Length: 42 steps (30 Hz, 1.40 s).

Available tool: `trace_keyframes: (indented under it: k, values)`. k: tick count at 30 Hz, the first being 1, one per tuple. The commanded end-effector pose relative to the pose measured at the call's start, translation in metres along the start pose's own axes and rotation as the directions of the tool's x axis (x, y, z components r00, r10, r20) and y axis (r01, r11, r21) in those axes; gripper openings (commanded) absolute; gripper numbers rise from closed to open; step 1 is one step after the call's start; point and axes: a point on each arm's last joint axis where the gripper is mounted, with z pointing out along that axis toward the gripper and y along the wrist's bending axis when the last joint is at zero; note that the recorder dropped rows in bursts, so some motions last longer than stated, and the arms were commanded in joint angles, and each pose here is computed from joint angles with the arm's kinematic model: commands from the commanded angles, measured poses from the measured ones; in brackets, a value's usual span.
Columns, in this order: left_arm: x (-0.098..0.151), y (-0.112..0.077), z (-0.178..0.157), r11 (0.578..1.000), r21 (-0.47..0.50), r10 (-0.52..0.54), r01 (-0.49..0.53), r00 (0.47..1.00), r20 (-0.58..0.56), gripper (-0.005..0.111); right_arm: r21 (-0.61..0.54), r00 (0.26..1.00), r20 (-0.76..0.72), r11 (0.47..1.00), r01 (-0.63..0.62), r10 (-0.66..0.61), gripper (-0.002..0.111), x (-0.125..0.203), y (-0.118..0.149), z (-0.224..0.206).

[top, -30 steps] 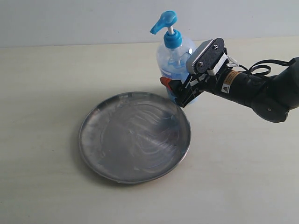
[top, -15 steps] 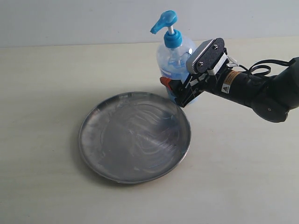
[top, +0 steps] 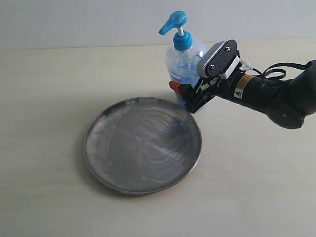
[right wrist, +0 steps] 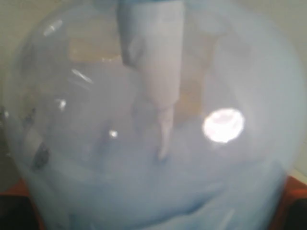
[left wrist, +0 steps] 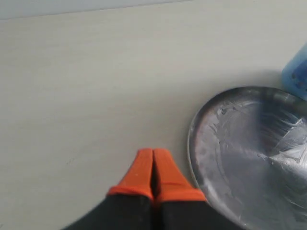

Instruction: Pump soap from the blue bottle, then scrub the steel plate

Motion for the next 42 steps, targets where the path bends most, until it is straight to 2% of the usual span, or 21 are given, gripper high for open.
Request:
trace_keyframes:
  k: [1,13,23,31,42]
  values:
    - [-0.013,-0.008,0.005,0.998,0.056,0.008,-0.006,0.999,-0.036,0.0,0.009,0.997,0.072,1.0,0.019,-0.02,0.0,-0.013,-0.003,0.0]
    - [-0.041,-0.029,0.014,0.967,0.255,0.012,-0.003,0.999,-0.031,0.0,0.009,0.997,0.072,1.0,0.019,-0.02,0.0,-0.013,-0.003,0.0]
    - [-0.063,-0.042,0.019,0.943,0.332,0.028,-0.02,0.999,-0.02,0.0,0.012,0.997,0.072,1.0,0.017,-0.018,0.0,-0.013,-0.004,0.0]
    - [-0.083,-0.072,0.024,0.91,0.404,0.098,-0.094,0.995,0.011,0.0,0.012,0.997,0.072,1.0,0.017,-0.018,0.0,-0.013,-0.004,0.0]
    - [-0.101,-0.109,0.053,0.873,0.458,0.187,-0.169,0.982,0.006,0.0,0.014,0.997,0.072,1.0,0.015,-0.016,0.0,-0.013,-0.004,0.0]
